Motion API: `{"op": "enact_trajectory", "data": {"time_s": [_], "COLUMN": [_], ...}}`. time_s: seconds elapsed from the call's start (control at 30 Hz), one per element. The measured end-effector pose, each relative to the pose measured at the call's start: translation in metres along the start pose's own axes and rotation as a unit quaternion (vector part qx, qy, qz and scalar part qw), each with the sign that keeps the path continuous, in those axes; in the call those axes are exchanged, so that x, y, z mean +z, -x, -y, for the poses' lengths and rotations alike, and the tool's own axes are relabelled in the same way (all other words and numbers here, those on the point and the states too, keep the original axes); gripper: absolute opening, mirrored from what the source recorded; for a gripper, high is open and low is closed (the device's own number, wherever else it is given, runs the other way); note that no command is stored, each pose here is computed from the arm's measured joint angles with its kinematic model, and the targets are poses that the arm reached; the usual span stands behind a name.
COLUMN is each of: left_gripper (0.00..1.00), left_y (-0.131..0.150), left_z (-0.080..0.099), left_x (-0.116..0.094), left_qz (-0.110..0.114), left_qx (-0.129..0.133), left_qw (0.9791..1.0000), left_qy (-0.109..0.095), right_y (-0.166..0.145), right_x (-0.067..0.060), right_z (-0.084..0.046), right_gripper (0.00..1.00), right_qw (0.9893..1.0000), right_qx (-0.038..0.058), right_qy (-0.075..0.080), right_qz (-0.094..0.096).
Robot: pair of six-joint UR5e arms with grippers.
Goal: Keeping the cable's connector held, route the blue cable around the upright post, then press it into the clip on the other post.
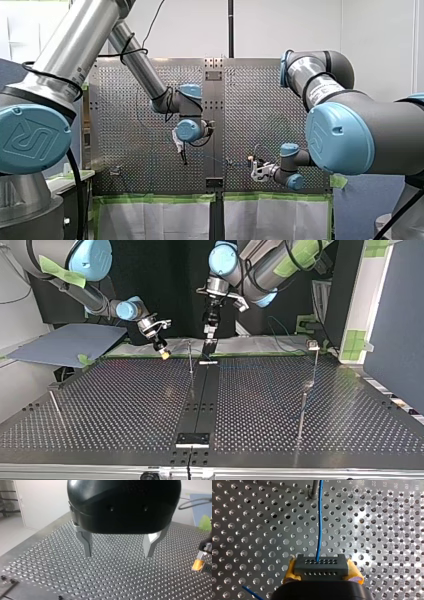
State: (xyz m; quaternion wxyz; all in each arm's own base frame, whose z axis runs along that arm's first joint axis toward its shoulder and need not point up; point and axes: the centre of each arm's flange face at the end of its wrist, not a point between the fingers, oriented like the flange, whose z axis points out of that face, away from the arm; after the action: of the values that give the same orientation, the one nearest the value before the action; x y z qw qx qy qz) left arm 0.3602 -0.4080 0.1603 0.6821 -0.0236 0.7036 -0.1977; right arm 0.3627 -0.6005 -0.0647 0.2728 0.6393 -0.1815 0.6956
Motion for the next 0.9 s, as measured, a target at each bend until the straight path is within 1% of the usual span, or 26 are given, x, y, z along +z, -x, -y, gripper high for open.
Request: {"op": "enact_trajectory", "data": {"time_s": [0.2,0.5,0.73,0.9], "left_gripper": [1.00,1.00,1.00,1.00], "left_y": [0.013,0.032,0.044,0.050], "left_z": [-0.006,-0.014,-0.025,-0.033], "left_x": [-0.020,-0.050,-0.081,-0.099], "left_qz": [0.002,0.016,0.013,0.010], "left_qx": [0.001,0.001,-0.004,-0.005], "left_qw": [1.0000,0.9999,0.9999,0.9999], "left_qy": [0.001,-0.001,0.000,0.001], "right_y": [0.000,0.000,0.000,0.000], "right_x": [0.000,0.001,0.001,0.003], "right_z": [0.001,0.001,0.000,0.005], "right_gripper": [0.00,0.00,0.00,0.00], "right_qw": [1.0000,1.0000,1.0000,1.0000], "right_qx": [0.0003,0.0005,0.0016,0.0016], "right_qy": [-0.001,-0.001,0.000,-0.001], "right_qz": [0.000,0.000,0.000,-0.001]}}
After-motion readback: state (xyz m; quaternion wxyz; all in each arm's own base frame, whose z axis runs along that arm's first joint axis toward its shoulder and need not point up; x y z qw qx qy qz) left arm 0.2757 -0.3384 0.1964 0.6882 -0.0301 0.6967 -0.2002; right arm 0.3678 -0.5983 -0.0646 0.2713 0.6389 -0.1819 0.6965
